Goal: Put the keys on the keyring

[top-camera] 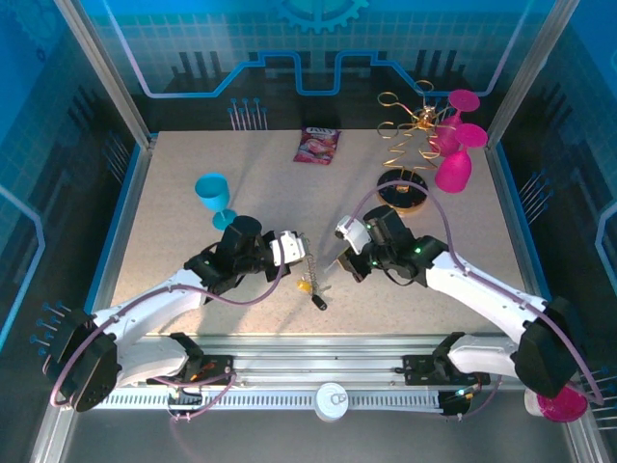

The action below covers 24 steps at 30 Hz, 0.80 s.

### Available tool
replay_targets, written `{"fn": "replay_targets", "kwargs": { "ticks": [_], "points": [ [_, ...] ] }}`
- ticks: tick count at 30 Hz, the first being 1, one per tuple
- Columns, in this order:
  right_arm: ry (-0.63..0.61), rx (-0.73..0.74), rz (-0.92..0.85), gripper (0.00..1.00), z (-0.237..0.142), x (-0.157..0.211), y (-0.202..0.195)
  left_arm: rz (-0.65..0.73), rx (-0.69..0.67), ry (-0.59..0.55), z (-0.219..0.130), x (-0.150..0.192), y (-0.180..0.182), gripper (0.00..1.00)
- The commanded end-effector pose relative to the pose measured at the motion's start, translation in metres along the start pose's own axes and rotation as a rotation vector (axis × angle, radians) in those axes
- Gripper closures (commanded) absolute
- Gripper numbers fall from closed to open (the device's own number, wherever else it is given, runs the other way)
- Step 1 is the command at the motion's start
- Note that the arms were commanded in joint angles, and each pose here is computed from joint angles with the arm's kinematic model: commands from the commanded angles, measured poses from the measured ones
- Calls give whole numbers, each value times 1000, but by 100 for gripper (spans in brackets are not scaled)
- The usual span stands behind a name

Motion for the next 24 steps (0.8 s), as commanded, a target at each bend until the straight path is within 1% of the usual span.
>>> {"fn": "replay_targets", "kwargs": {
  "ticks": [1, 5, 9, 12, 13, 24],
  "points": [
    [-54, -205, -265, 100, -7, -2, 35, 52, 36, -75, 0, -14, -4, 100],
    [-74, -247, -351, 100, -13, -7, 43, 63, 93, -114, -1, -16, -14, 100],
    [-104, -266, -443, 100, -17, -11, 49, 71, 118, -130, -2, -18, -18, 100],
    [-102, -280, -485, 100, -15, -12, 51, 82, 128, -141, -3, -19, -20, 100],
    [-125, -280, -504, 100, -19, -23, 53, 84, 133, -141, -3, -19, -21, 100],
    [-167, -305, -536, 100, -16, -41, 61, 113, 129, -165, -6, -21, -23, 100]
  ]
}}
Point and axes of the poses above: each hand's point on the last joint's axis, 136 mm out from that joint toward the fingers, its own z axis out along the fingers, its own y axis along the line the jaws close on, x = y × z, the point moved 3 cm from there along -z, back along the fingers, and after that the axes turned 5 degrees about z, right-handed, at the moved point
